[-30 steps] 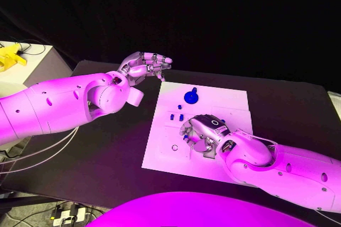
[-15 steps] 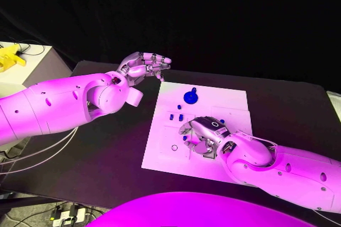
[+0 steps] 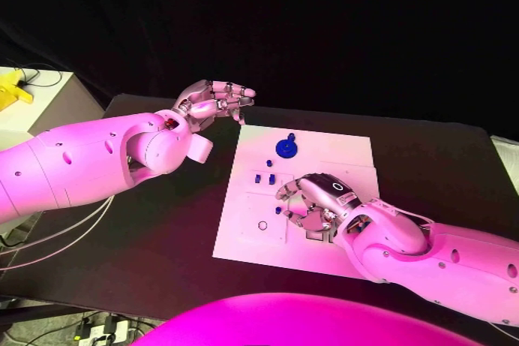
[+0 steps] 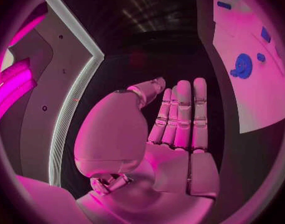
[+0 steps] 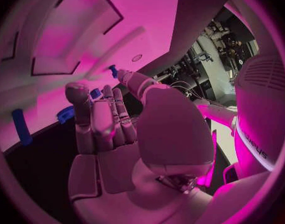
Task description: Assemble the parts on the task board
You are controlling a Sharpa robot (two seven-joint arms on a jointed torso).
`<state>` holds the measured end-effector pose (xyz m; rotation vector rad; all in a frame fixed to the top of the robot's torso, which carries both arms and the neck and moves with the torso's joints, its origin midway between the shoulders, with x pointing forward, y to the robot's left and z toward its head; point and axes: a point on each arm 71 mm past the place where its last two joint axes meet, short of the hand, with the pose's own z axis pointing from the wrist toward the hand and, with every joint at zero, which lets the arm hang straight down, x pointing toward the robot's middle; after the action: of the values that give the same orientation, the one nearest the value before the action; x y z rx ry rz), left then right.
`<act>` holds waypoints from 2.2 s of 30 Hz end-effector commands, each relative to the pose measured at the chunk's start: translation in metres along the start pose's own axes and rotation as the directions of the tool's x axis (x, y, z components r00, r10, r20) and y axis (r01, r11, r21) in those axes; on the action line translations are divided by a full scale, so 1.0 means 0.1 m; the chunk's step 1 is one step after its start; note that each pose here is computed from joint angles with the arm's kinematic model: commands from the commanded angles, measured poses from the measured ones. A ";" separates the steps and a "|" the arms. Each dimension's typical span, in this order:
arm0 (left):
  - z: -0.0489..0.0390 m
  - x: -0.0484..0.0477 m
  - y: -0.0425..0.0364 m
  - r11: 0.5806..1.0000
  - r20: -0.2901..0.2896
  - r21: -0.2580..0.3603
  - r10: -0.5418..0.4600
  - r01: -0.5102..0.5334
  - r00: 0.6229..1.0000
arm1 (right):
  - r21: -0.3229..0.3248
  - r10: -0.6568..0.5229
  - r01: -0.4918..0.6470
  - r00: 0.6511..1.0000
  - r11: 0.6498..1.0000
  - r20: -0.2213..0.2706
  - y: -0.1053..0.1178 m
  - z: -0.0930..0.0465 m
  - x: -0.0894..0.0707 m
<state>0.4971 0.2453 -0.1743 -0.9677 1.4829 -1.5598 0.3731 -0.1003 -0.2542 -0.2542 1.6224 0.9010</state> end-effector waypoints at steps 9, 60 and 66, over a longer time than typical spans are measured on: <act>0.014 -0.005 0.013 1.000 -0.014 0.001 -0.005 0.005 1.000 | 0.067 0.015 -0.015 1.000 0.998 0.004 -0.34 -0.12 -0.61; 0.002 -0.008 0.072 1.000 -0.015 -0.015 -0.009 0.008 1.000 | 0.175 -0.184 0.215 0.967 0.961 -0.177 -0.76 -0.12 -0.64; 0.002 -0.007 0.073 1.000 -0.015 -0.016 -0.009 0.009 1.000 | 0.175 -0.178 0.209 0.968 0.962 -0.177 -0.76 -0.12 -0.61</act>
<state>0.4984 0.2477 -0.1824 -0.9839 1.5004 -1.5480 0.4293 -0.1799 -0.2272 -0.3374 1.7740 0.5825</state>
